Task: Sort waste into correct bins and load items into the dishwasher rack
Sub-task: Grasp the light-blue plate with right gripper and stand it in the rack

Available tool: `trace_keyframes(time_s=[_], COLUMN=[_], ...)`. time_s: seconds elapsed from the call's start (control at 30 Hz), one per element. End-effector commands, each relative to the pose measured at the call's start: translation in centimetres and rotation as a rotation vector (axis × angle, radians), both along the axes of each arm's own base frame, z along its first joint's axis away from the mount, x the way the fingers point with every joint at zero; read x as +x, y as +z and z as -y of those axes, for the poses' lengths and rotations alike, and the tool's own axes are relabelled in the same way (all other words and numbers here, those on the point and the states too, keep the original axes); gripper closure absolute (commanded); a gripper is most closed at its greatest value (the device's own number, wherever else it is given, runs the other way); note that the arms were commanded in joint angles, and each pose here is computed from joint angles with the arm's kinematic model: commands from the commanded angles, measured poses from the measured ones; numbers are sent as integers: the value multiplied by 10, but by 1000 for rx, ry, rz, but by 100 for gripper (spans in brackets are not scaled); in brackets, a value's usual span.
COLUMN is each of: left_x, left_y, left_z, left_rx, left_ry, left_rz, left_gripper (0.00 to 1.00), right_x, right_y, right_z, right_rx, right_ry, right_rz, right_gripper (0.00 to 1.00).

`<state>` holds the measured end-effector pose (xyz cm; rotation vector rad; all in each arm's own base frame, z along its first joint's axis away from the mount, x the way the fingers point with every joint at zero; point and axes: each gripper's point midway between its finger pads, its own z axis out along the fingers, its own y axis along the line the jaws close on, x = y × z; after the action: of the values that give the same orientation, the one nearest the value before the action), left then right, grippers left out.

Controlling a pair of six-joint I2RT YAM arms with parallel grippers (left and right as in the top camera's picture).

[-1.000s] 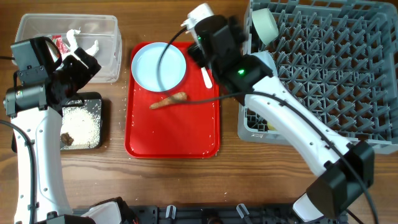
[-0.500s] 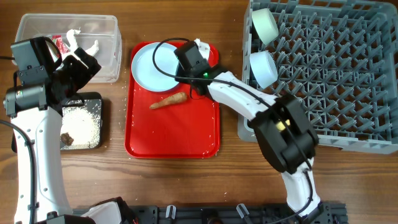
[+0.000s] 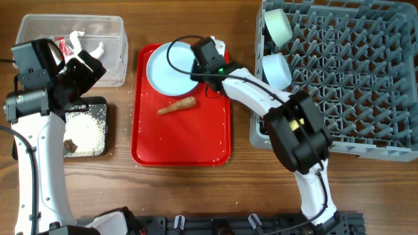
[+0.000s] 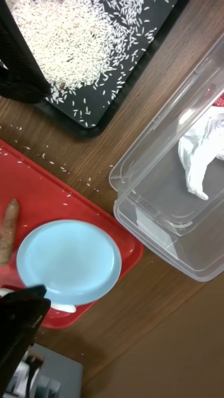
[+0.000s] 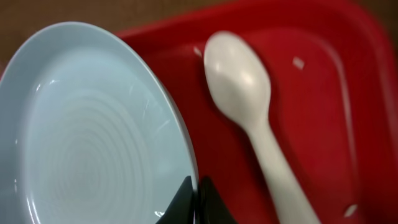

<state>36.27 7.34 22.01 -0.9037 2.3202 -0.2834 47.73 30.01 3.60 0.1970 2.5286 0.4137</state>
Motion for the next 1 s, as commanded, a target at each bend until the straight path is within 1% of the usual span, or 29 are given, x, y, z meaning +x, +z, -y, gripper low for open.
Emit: trace_keyframes(time_s=[0.0, 0.07, 0.13, 0.2, 0.23, 0.27, 0.33, 0.4, 0.43, 0.5, 0.53, 0.67, 0.73, 0.9, 0.97], left_x=[0, 0, 0, 0, 0, 0, 0, 0, 0, 0, 0, 0, 0, 0, 0], left_y=[6, 6, 6, 6, 6, 6, 6, 6, 6, 6, 6, 6, 6, 6, 6], left_z=[-4, -4, -4, -4, -4, -4, -4, -4, -4, -4, -4, -4, -4, -4, -4], left_rx=[8, 8, 8, 8, 8, 8, 8, 8, 8, 8, 8, 8, 8, 8, 8], left_ry=[12, 12, 12, 12, 12, 12, 12, 12, 12, 12, 12, 12, 12, 12, 12], left_rz=[16, 16, 16, 16, 16, 16, 16, 16, 16, 16, 16, 16, 16, 16, 16], left_gripper=[0, 0, 0, 0, 0, 0, 0, 0, 0, 0, 0, 0, 0, 0, 0], right_x=[17, -10, -47, -70, -82, -86, -88, -78, -71, -62, -53, -30, -17, -4, -1], right_y=[260, 315, 354, 370, 374, 374, 365, 340, 325, 302, 282, 237, 205, 150, 137], right_z=[84, 148, 212, 254, 281, 296, 324, 349, 358, 373, 381, 371, 362, 354, 350], right_rx=[-196, -395, -602, -735, -828, -888, -1001, -1098, -1122, -1158, -1174, -1143, -1111, -1111, -1089], right_ry=[-160, -367, -565, -687, -738, -748, -725, -613, -550, -489, -449, -319, -243, -151, -124], right_rz=[564, 649, 664, 640, 601, 564, 469, 339, 285, 201, 143, 75, 33, -66, -80], right_gripper=[96, 96, 96, 96, 96, 96, 96, 96, 96, 96, 96, 96, 96, 95, 96])
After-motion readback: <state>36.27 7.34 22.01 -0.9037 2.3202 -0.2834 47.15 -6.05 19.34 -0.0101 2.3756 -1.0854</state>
